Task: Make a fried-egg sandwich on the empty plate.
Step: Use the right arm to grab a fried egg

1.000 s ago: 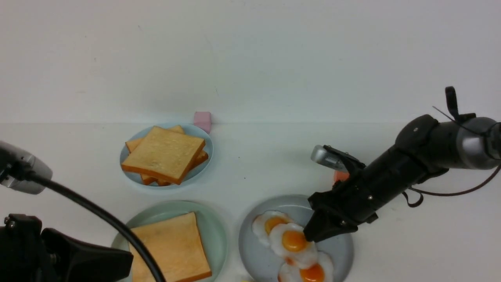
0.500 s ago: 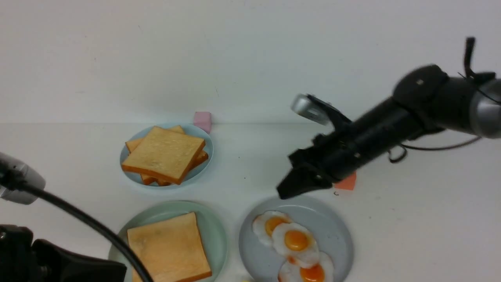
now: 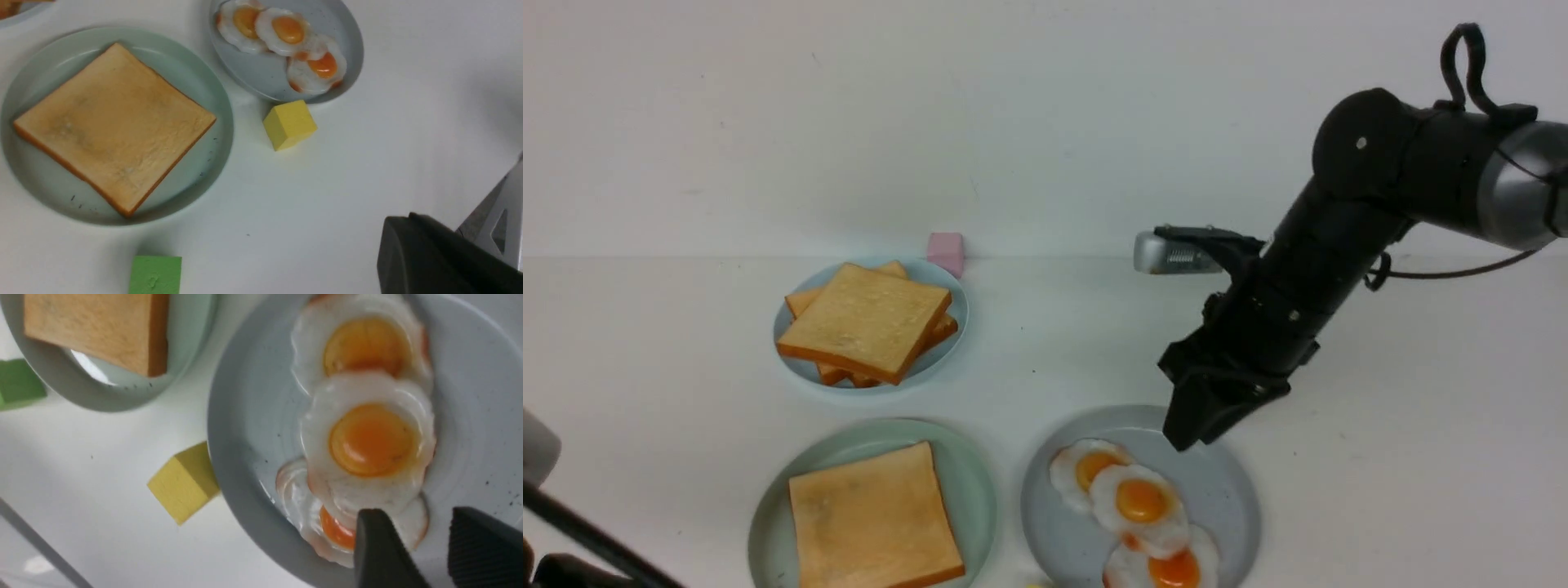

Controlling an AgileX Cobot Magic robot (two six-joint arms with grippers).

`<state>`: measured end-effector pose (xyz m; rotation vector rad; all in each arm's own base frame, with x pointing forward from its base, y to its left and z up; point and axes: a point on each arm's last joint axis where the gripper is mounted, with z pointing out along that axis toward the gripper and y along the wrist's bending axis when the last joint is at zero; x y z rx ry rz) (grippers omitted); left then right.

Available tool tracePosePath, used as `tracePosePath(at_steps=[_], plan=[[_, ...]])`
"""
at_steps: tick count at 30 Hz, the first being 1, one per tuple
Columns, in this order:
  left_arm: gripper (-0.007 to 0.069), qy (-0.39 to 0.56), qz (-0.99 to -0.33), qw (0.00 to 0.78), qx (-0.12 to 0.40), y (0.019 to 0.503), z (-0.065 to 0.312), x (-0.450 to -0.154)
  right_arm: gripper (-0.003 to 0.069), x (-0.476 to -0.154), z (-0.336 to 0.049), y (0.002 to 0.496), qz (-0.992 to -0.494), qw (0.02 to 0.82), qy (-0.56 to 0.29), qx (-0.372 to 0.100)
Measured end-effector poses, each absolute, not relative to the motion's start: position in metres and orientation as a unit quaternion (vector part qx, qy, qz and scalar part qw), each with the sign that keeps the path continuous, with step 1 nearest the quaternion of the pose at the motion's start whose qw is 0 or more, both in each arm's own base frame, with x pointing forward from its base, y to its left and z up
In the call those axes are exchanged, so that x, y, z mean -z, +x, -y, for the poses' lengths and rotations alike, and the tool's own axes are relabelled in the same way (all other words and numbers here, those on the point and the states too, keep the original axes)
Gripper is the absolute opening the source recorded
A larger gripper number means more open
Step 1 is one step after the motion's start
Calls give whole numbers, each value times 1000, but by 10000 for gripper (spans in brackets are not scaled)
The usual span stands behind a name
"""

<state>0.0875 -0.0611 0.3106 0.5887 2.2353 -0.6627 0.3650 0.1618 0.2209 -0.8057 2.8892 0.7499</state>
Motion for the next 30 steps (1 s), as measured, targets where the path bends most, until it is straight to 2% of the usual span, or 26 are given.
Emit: tracePosePath(at_steps=[5, 16, 23, 30], plan=[[-13, 244, -860, 357, 269, 85, 65, -311, 339, -201, -153, 374, -937, 3, -233, -261], [-10, 266, -855, 356, 268, 83, 68, -311, 343, -174, -156, 384, -939, -6, -209, -274], [-6, 264, -854, 362, 265, 84, 67, -312, 354, -143, -162, 388, -936, -41, -182, -300], [-2, 264, -854, 362, 264, 84, 67, -312, 359, -143, -162, 388, -933, -42, -184, -306]])
